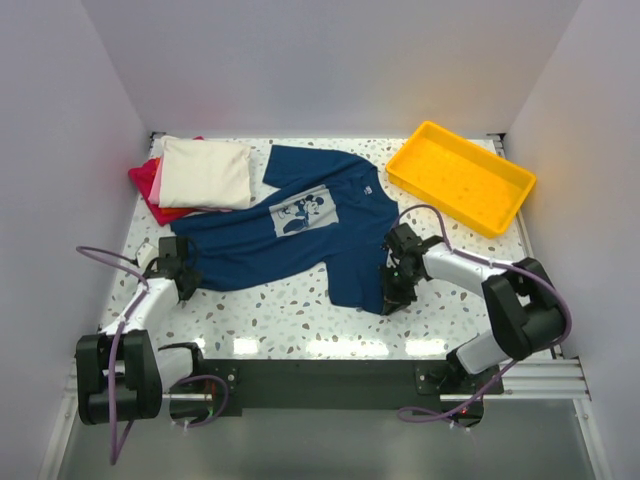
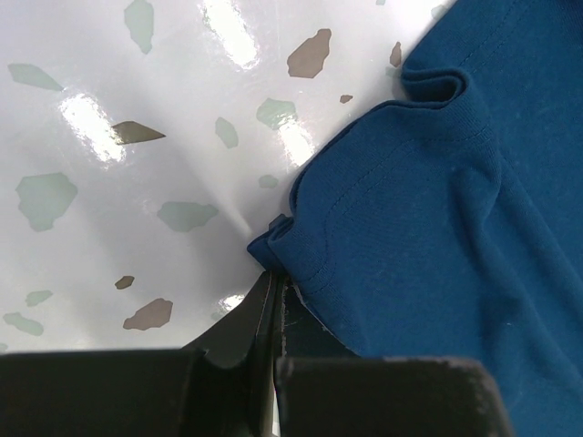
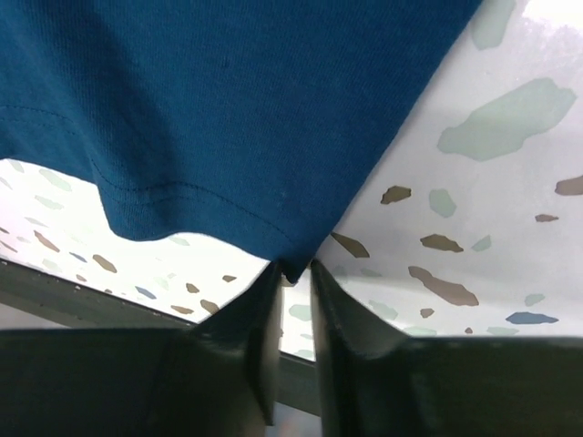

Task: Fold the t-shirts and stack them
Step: Fold the tshirt

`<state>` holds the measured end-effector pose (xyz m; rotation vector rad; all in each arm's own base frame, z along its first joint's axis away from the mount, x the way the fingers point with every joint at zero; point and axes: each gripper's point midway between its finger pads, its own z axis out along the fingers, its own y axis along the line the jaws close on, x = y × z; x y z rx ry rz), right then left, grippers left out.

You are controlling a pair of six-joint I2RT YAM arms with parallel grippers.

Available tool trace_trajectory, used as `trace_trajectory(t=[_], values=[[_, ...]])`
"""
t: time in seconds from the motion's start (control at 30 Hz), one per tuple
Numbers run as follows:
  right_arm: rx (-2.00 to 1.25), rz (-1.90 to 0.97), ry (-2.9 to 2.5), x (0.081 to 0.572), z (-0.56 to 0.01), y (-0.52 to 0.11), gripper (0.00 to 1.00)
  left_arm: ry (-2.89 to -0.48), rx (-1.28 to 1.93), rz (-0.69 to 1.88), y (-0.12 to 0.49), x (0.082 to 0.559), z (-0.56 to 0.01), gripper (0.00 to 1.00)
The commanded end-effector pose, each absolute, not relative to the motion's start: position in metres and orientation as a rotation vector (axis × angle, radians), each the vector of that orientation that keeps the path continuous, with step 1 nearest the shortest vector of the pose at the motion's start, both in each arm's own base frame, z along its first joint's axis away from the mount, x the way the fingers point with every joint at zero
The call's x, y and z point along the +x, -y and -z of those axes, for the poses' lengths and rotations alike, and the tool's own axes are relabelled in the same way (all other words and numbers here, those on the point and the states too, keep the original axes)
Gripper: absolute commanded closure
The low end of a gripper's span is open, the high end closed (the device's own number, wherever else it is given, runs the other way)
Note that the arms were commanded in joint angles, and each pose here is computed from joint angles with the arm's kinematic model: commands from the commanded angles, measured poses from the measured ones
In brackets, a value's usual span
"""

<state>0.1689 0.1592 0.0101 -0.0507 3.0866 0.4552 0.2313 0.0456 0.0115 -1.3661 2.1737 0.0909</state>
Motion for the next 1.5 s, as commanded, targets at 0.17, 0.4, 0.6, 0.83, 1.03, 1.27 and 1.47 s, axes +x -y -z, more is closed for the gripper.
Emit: trace_trajectory(t=[0.17,0.4,0.6,0.83,1.03,1.27,1.47], values=[[-0.057,-0.418,-3.026,0.194,0.008,-0.168,0.96,-2.315,-1.375,-0.155,-0.041,0.197,0.008,1.0],[-0.08,-0.329,-3.058,0.189,-0.018,-0.158,1.0,-2.336,-1.394,-0.123,-0.035,0.187,0.001,1.0],[-0.066,-0.272,-3.114,0.17,-0.048,-0.144,1.0,-2.291,-1.421,-0.024,-0.026,0.195,-0.023,1.0],[-0.049,-0.213,-3.145,0.155,-0.079,-0.132,1.0,-2.316,-1.453,0.056,-0.012,0.188,-0.045,1.0],[-0.035,-0.19,-3.158,0.143,-0.094,-0.124,1.0,-2.262,-1.492,0.067,-0.012,0.176,-0.073,1.0],[-0.036,-0.178,-3.174,0.126,-0.107,-0.115,1.0,-2.237,-1.51,0.087,-0.008,0.156,-0.1,1.0],[-0.054,-0.165,-3.195,0.113,-0.12,-0.107,1.0,-2.228,-1.478,0.132,-0.004,0.152,-0.119,1.0]])
